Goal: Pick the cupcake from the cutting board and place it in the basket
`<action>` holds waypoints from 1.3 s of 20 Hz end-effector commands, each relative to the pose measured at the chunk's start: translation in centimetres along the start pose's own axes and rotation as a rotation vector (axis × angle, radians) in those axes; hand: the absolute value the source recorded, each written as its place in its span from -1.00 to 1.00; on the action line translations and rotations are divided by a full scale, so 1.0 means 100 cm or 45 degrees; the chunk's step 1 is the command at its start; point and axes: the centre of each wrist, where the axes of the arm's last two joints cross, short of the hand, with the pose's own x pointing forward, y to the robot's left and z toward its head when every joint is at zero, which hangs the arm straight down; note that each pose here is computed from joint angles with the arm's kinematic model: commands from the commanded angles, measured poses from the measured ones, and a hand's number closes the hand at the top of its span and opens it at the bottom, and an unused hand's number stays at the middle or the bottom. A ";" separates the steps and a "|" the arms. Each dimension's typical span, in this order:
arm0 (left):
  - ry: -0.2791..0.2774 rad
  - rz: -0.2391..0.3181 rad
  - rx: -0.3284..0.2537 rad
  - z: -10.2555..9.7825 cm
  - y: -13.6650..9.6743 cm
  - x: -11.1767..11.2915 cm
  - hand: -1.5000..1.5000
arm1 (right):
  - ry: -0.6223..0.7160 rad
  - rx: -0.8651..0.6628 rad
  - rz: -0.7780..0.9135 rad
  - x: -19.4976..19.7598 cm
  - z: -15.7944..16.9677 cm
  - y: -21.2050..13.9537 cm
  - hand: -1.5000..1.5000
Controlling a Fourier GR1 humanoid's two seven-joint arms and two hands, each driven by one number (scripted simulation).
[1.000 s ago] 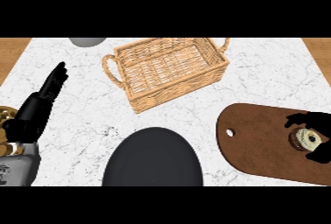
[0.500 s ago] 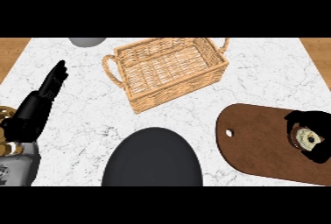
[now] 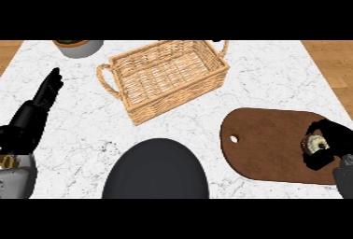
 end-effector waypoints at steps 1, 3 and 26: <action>0.019 -0.014 0.039 0.004 0.008 -0.003 0.00 | 0.422 -0.102 -0.169 0.006 0.011 0.031 1.00; 0.028 -0.009 0.012 0.005 0.004 -0.007 0.00 | 0.497 -0.274 -0.217 0.032 0.021 0.020 1.00; -0.097 0.026 -0.113 -0.022 -0.020 0.022 0.00 | 0.069 -1.256 -0.837 0.294 0.249 -0.170 1.00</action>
